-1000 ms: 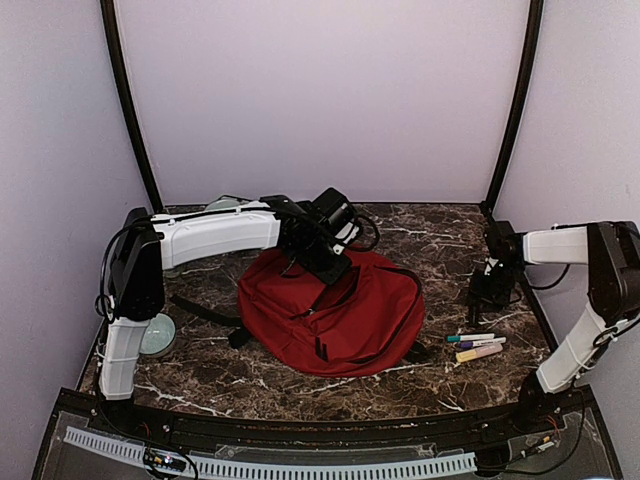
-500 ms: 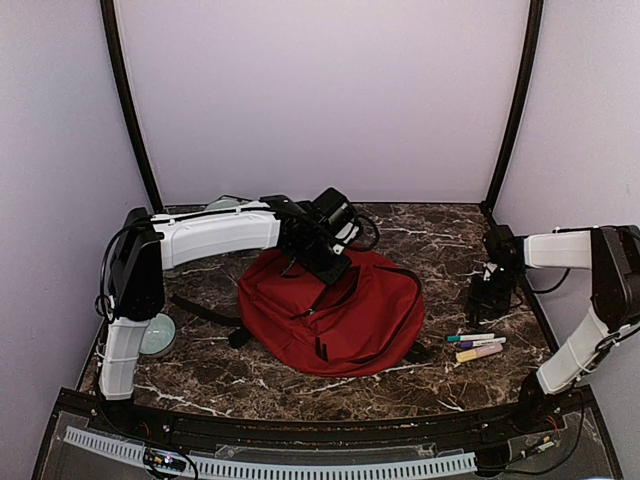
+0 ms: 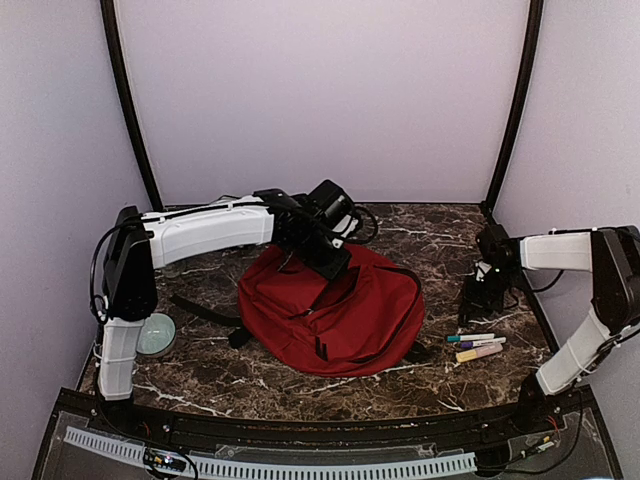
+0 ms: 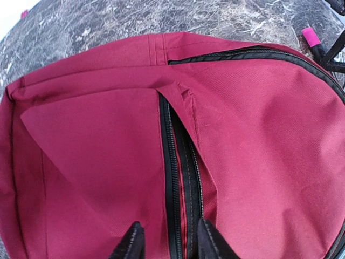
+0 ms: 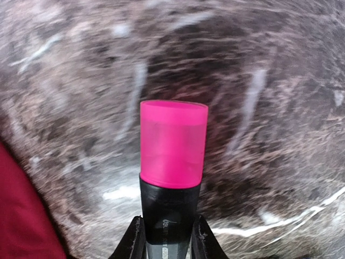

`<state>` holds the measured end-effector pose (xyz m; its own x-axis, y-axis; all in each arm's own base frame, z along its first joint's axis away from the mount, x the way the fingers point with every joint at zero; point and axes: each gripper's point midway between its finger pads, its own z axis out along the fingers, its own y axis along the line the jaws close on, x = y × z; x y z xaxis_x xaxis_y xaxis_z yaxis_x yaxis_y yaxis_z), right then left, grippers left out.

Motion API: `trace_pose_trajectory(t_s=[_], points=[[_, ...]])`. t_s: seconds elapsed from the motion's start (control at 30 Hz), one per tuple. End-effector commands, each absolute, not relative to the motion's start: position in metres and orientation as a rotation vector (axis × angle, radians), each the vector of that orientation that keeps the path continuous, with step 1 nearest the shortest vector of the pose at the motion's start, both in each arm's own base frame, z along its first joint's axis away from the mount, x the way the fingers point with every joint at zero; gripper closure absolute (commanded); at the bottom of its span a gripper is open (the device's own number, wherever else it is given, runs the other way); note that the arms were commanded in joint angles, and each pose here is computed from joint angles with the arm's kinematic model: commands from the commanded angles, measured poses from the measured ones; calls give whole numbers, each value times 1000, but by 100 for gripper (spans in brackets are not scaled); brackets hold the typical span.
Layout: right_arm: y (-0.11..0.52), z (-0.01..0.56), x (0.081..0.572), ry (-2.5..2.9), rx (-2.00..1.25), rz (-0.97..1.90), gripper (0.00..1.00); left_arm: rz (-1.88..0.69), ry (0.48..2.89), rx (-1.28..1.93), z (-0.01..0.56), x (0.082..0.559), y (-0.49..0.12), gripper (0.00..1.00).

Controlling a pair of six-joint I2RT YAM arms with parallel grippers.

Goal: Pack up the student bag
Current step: Pick up the pen from the corner of the board, then pass from the right arm to the left

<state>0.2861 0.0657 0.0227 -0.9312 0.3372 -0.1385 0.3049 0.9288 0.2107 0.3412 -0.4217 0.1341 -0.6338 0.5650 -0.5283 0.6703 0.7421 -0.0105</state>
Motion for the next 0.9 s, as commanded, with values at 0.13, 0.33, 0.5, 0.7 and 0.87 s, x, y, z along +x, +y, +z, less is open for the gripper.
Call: trace_pose_trajectory(t_s=[0.13,0.33,0.5,0.7,0.87], points=[[87,76,308,2764,359,396,92,-357,2376,898,188,333,-417,51],[111,139,321,2583,172,525,92,-433,2322,895,220,328,-419,31],[151,199,321,2376,-87,624,92,-632,2240,923,258,312,-433,15],[204,250,297,2155,-382,675,94,-940,2167,894,313,296,-446,13],[236,270,277,2030,-571,663,96,-1222,2130,899,341,281,-455,14]])
